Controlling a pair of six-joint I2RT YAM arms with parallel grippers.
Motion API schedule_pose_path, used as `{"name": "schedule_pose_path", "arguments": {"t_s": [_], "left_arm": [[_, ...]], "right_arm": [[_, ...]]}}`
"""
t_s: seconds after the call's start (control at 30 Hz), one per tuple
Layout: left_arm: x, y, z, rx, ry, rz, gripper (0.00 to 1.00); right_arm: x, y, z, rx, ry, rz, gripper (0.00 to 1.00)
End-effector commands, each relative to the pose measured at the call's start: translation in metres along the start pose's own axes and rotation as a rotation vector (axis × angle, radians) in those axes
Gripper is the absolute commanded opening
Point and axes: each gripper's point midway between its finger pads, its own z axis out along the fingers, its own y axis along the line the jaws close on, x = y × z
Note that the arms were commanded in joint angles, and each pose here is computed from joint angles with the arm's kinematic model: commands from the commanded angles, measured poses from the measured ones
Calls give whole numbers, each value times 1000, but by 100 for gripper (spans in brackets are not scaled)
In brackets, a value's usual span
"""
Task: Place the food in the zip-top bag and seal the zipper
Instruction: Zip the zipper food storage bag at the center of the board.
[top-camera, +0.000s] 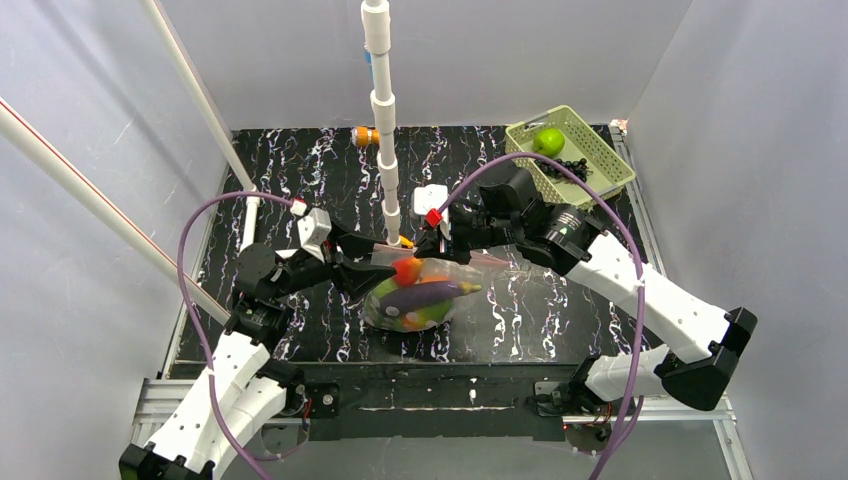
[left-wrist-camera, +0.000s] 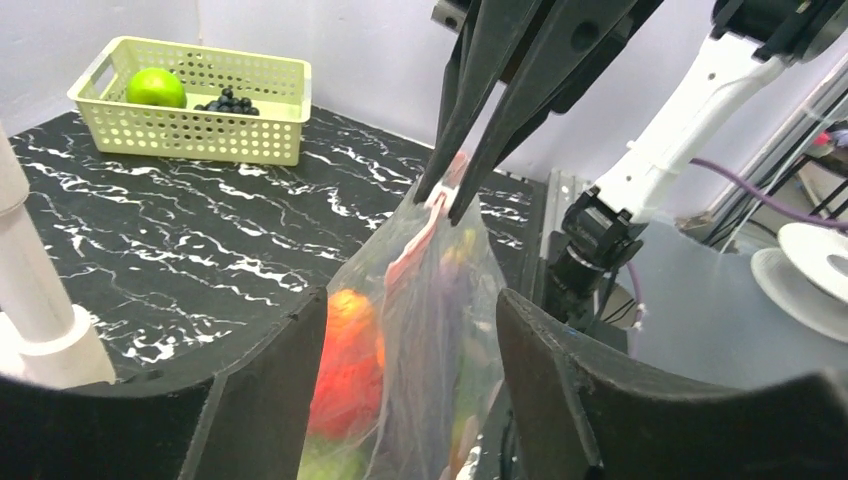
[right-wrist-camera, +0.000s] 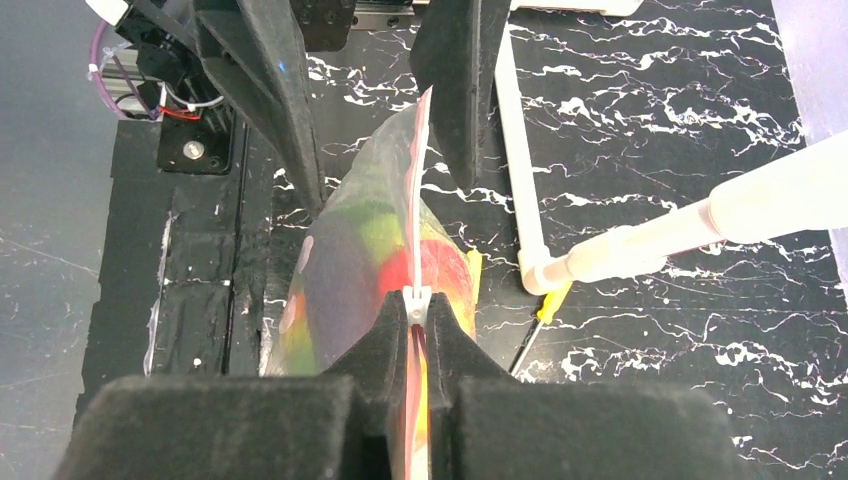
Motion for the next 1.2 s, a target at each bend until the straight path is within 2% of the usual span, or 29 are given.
{"name": "schedule_pose_path", "arguments": {"t_s": [0.0, 0.17, 0.3, 0.37, 0.43, 0.47, 0.5, 0.7, 0.9, 1.07, 1.17], "left_arm": [[-24, -13, 5, 30, -23, 11, 66], [-18, -17, 21, 67, 15, 4, 70], [-15, -18, 28, 86, 28, 5, 64], [-14, -23, 28, 119, 40, 22, 51], [-14, -22, 25, 100, 52, 52, 17], [-14, -19, 22, 71, 52, 70, 5], [-14, -15, 20, 39, 51, 84, 0], [-19, -4, 8, -76, 4, 158, 0], [-13, 10, 1, -144, 47, 241, 0], [-16, 46, -8, -346, 45, 229, 0], [-23, 59, -16, -443, 17, 237, 0]], "right_arm": [[-38, 1, -14, -12, -107, -43, 1], [-41, 3, -10, -48, -111, -33, 1], [-43, 6, -9, -64, -118, -33, 1], [-42, 6, -10, -62, -117, -33, 1], [-39, 6, -11, -55, -109, -30, 1], [-37, 7, -11, -51, -105, -29, 1], [-35, 7, -12, -46, -101, -27, 1], [-9, 8, -22, 25, -51, -8, 1], [19, 7, -46, 126, -40, 49, 1], [49, 4, -67, 248, 21, 128, 1], [58, 1, -79, 329, 16, 138, 1]]}}
